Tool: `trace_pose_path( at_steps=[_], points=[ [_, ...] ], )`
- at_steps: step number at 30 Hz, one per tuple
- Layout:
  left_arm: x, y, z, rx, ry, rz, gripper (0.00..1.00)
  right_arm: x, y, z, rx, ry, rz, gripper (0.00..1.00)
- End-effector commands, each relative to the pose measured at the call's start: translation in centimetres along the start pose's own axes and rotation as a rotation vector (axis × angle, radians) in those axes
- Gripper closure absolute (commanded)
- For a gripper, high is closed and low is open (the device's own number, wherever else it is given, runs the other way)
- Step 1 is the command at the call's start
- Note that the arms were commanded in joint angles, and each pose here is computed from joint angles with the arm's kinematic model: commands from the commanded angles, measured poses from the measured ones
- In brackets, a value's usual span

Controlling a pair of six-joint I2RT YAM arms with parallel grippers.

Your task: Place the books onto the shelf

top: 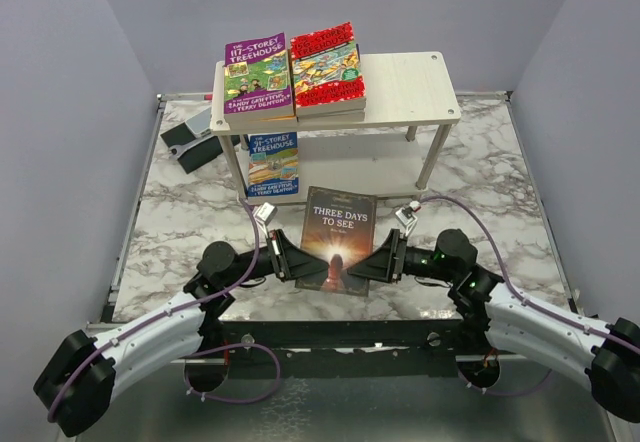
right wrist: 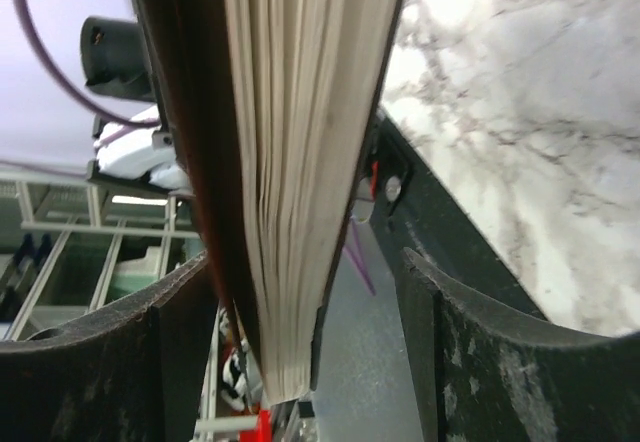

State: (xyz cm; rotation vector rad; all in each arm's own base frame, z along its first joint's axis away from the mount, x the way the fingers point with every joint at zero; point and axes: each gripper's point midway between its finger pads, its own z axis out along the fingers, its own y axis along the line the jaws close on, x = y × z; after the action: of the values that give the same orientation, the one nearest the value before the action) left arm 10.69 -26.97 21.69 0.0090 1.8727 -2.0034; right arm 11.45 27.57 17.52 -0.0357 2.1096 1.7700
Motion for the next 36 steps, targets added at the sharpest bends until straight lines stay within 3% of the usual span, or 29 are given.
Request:
trace_pose_path(
  at_steps=[1,13,28,31,33,36],
  points=[
    [-1.9,-2.3,-0.2,0.090,-0.111,0.052,1.00,1.2,2.9,0.3,-0.121,0.044,-0.011,0.30],
    [-2.3,1.1,-0.3,-0.039,-0.156,0.071,1.00,0.6,4.6,-0.2,-0.159,-0.012,-0.025,0.55],
    [-3.5,2.1,-0.5,-0.146,-0.197,0.138,1.00,-1.1,4.4,1.4,-0.068,-0.052,-0.013,0.70],
    [-3.6,2.0,-0.5,-0.144,-0.206,0.139,1.00,-1.4,4.5,1.9,-0.066,-0.057,-0.012,0.82],
    [-3.7,2.0,-0.5,-0.149,-0.210,0.137,1.00,-1.6,4.4,2.3,-0.055,-0.058,-0.010,0.97],
    [-4.0,2.6,-0.6,-0.202,-0.213,0.149,1.00,-2.0,3.8,2.6,-0.014,-0.071,-0.010,0.99]
  ],
)
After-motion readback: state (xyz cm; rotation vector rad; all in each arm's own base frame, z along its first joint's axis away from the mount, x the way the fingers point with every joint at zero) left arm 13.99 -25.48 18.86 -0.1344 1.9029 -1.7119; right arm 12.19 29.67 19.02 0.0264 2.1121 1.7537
